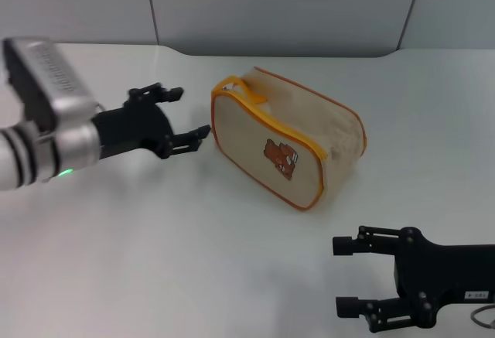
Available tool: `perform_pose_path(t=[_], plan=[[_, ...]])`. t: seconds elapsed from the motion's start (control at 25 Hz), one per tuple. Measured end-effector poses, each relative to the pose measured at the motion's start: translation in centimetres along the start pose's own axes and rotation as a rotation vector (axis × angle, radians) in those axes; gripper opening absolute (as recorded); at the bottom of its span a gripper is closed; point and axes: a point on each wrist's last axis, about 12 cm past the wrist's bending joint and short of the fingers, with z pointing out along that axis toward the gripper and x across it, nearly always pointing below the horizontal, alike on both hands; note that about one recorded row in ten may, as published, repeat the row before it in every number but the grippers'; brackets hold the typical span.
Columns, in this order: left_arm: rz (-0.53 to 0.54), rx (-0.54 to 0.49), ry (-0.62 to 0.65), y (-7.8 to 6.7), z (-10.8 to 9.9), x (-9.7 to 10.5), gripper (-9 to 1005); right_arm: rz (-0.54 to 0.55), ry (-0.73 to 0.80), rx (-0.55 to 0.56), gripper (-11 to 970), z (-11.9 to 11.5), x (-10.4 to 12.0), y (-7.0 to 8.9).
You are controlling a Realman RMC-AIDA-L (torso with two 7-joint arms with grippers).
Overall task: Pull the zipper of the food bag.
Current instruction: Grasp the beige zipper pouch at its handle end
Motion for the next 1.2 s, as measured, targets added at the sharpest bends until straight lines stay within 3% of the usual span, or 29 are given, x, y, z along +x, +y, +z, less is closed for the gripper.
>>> perform_pose_path(t=[0.04, 0.28, 0.64, 1.12, 1.2], plan=[[0.049, 0.016, 0.037, 0.2, 1.1, -0.7, 731, 0.003, -0.001, 0.002, 825, -0.1, 0.1, 0.1], [0.155, 0.062, 0.079, 0.7, 2.9, -2.6, 720, 0.016, -0.006, 0.010, 825, -0.3, 0.5, 0.4], [0.274, 0.185, 0.159, 0.3, 4.5, -4.2, 703, 0.018, -0.011, 0.021, 827, -0.6, 0.6, 0.5], [0.268, 0.233, 0.135, -0.3, 4.1, -4.1, 681, 0.012, -0.009, 0.029, 826, -0.7, 0.5, 0.3], [0.265, 0.242, 0.128, -0.3, 3.9, -4.1, 593, 0.012, -0.009, 0.029, 826, -0.7, 0.5, 0.3]])
